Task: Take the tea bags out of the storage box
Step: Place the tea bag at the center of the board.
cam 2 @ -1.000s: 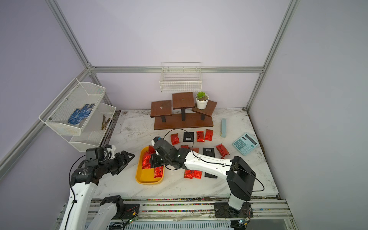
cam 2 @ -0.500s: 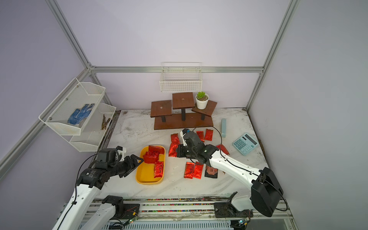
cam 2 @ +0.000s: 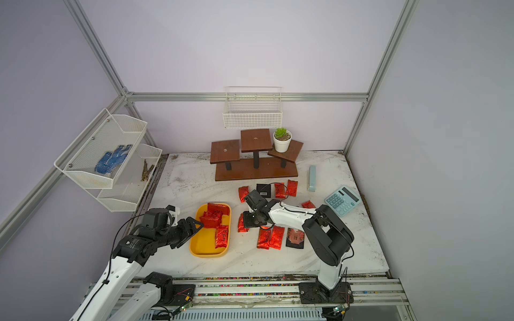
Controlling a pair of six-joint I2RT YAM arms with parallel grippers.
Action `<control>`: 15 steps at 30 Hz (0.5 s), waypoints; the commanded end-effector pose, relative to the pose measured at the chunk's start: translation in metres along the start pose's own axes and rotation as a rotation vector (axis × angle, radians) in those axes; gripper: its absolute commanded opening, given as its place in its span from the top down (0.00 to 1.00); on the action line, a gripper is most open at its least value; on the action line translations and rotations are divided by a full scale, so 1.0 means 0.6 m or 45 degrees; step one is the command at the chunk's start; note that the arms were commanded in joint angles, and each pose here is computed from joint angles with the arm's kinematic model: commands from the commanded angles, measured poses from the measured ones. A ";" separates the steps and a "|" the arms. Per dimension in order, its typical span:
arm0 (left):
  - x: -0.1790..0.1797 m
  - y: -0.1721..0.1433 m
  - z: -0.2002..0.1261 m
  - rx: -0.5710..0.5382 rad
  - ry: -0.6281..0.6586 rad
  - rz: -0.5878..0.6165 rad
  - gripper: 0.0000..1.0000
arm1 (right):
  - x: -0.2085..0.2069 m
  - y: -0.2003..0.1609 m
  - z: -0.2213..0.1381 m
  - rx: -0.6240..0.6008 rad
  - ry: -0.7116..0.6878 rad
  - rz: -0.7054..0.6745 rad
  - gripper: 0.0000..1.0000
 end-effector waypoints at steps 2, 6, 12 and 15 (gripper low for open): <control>-0.004 0.003 0.002 -0.031 -0.025 0.003 0.27 | 0.003 0.030 0.006 -0.058 -0.014 -0.009 1.00; -0.006 0.006 0.003 -0.032 -0.020 0.007 0.26 | -0.002 0.041 0.011 -0.057 -0.047 0.000 0.93; -0.007 0.011 0.006 -0.042 0.016 0.031 0.27 | 0.010 0.047 -0.031 -0.120 -0.030 -0.025 0.67; -0.012 0.014 0.014 -0.028 0.074 0.071 0.30 | 0.018 0.050 -0.066 -0.167 -0.018 -0.038 0.62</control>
Point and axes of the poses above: each gripper's point midway between its finger pads, its own z axis out along the fingers, its own x axis along the line the jaws close on, y = z × x, the point moved 10 cm from there along -z, back along the fingers, and after that the axes turned 5 degrees about -z, right-handed, at the moved point
